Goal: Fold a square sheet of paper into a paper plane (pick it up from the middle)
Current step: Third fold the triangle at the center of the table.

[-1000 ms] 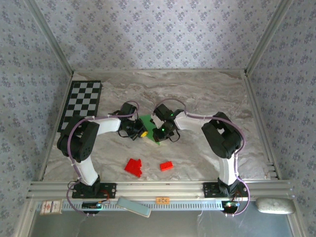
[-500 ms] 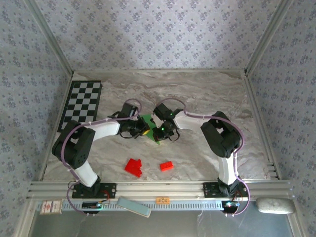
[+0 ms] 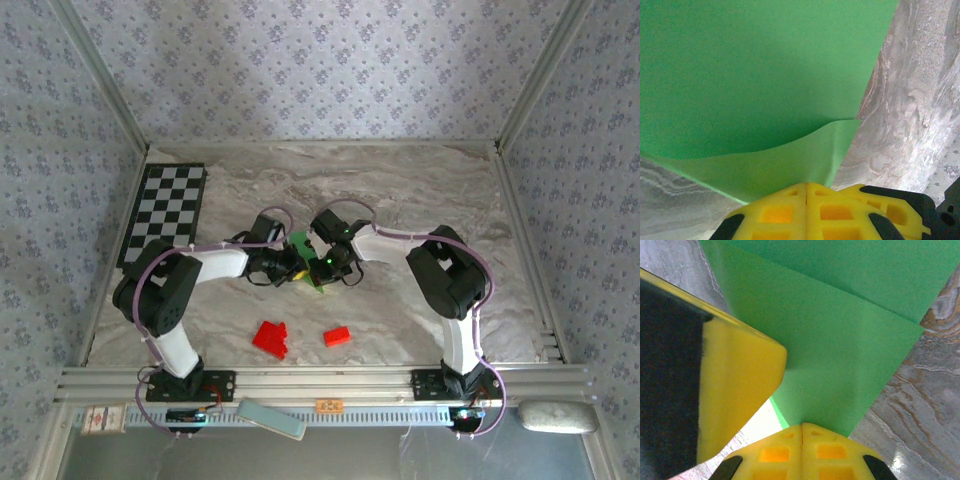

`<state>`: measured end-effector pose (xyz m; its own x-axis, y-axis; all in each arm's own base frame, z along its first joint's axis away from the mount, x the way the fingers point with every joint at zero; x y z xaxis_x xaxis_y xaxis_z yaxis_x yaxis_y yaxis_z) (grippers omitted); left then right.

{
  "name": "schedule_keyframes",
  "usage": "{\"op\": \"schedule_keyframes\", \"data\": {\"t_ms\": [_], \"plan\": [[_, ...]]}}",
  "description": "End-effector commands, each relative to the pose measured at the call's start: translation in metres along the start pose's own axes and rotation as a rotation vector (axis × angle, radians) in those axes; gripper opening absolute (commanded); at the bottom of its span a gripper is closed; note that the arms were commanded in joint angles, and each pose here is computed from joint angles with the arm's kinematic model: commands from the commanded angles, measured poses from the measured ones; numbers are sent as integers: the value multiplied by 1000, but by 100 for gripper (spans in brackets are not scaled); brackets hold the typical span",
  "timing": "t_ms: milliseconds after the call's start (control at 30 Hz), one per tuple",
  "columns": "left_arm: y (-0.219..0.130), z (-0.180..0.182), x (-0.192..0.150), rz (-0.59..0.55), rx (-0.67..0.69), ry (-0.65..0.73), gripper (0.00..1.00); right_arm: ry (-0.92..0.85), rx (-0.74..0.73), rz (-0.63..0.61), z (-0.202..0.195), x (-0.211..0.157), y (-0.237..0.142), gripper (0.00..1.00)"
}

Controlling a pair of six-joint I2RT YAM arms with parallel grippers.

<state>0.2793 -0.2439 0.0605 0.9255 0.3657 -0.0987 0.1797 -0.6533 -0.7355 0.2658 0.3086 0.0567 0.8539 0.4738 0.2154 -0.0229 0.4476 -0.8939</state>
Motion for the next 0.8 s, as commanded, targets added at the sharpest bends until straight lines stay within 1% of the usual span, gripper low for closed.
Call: {"op": "schedule_keyframes", "data": {"t_ms": [0,267,500,767], "plan": [[7,6,-3,18,6,22,6,66,-89,111,-22,-23,16,3],[9,30,-2,-14,110,60,5,72,-125,143,-28,-31,20,3],[7,40,7,-48,178,71,5,85,-147,183,-36,-42,23,3],[-6,47,29,-85,188,73,5,109,-187,226,-44,-55,22,3]]}}
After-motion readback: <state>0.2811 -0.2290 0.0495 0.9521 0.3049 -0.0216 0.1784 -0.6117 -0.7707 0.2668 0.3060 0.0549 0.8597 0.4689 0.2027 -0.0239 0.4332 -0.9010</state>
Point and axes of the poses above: each hand's point on the last joint's axis, 136 mm out from that joint toward the fingers, its own y axis out along the fingers, its own z axis along the line the jaws close on, x = y × z, the point moved 4 cm from there along -y, back along the fingers, and after that the axes turned 3 degrees about -y, right-handed, at the moved point
